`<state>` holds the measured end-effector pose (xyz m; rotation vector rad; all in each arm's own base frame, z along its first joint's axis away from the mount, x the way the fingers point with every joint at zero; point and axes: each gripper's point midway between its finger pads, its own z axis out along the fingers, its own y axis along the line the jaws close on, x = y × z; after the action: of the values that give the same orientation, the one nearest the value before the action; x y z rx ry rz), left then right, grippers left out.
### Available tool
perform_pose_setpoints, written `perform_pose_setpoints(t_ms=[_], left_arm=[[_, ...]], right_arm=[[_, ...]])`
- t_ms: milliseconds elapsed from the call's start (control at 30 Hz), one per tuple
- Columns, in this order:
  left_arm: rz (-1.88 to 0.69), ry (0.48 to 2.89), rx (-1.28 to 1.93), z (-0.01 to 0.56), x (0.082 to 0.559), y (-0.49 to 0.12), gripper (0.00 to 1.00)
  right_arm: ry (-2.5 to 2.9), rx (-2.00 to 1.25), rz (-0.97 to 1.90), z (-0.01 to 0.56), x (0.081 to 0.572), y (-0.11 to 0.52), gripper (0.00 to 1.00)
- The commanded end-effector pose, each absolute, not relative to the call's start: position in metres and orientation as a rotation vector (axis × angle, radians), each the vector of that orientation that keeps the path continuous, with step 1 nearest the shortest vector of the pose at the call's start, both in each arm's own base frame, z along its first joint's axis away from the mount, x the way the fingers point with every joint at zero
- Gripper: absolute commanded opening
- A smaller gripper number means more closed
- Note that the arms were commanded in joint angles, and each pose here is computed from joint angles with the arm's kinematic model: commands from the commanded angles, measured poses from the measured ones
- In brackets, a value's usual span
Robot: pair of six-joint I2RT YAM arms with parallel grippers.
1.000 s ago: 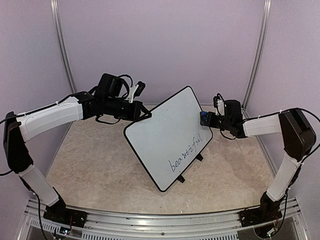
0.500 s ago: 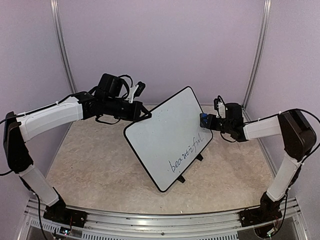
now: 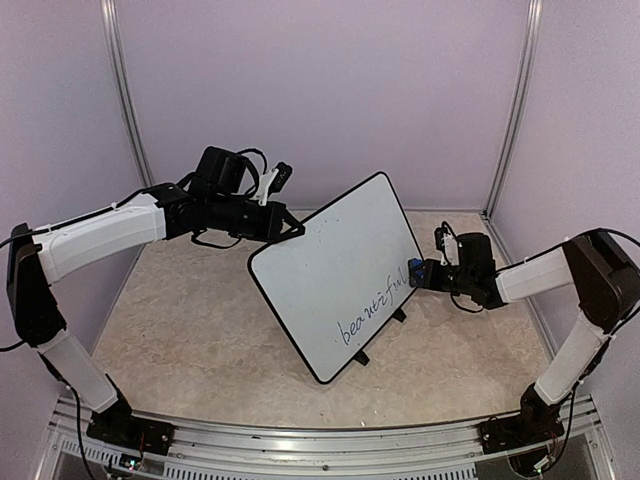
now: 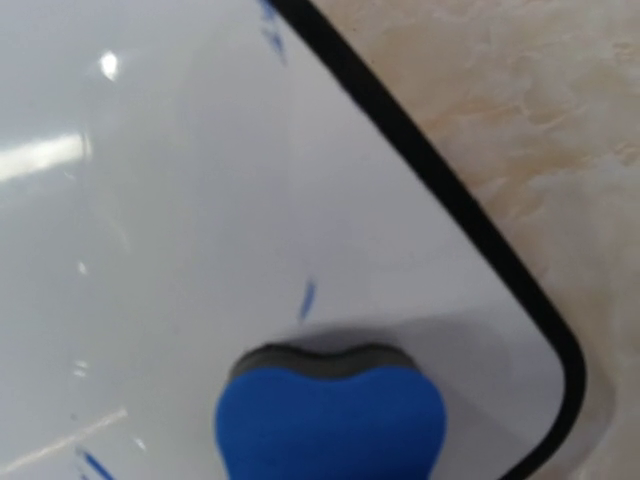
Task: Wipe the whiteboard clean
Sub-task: Erase the whiteboard at the center of the board.
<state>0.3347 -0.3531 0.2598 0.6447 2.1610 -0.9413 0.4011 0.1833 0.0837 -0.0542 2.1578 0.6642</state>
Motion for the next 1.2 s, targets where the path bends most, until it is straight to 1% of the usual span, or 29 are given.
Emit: perform_pose_setpoints(t_ms=[0, 300, 500, 600, 733, 967, 1167], left_arm=[[-1.020, 1.994, 0.889, 0.281, 0.304, -0.377, 0.00], [-1.014, 1.995, 0.889, 0.280, 0.304, -0.377, 0.00], [-1.011, 1.993, 0.888, 0.281, 0.304, -0.376, 0.00], [-1.009, 1.989, 0.888, 0.283, 0.304, -0.376, 0.00], [-1.010, 1.989, 0.886, 0.283, 0.304, -0.375, 0.00], [-1.015, 1.986, 0.887, 0.284, 0.304, -0.376, 0.00], [-1.017, 1.989, 0.885, 0.284, 0.304, -0.376, 0.00]], right_arm=[[2.180, -0.089, 0.689, 0.086, 0.397, 0.192, 0.30], [2.069, -0.113, 0.714, 0.139, 0.429, 0.207, 0.30], [2.059, -0.096, 0.685, 0.150, 0.449, 0.206, 0.30], [2.077, -0.087, 0.720, 0.143, 0.448, 0.206, 0.30], [2.130, -0.080, 0.754, 0.121, 0.435, 0.204, 0.30], [2.237, -0.010, 0.794, 0.082, 0.412, 0.183, 0.30], [2.284, 0.010, 0.798, 0.069, 0.405, 0.175, 0.30]])
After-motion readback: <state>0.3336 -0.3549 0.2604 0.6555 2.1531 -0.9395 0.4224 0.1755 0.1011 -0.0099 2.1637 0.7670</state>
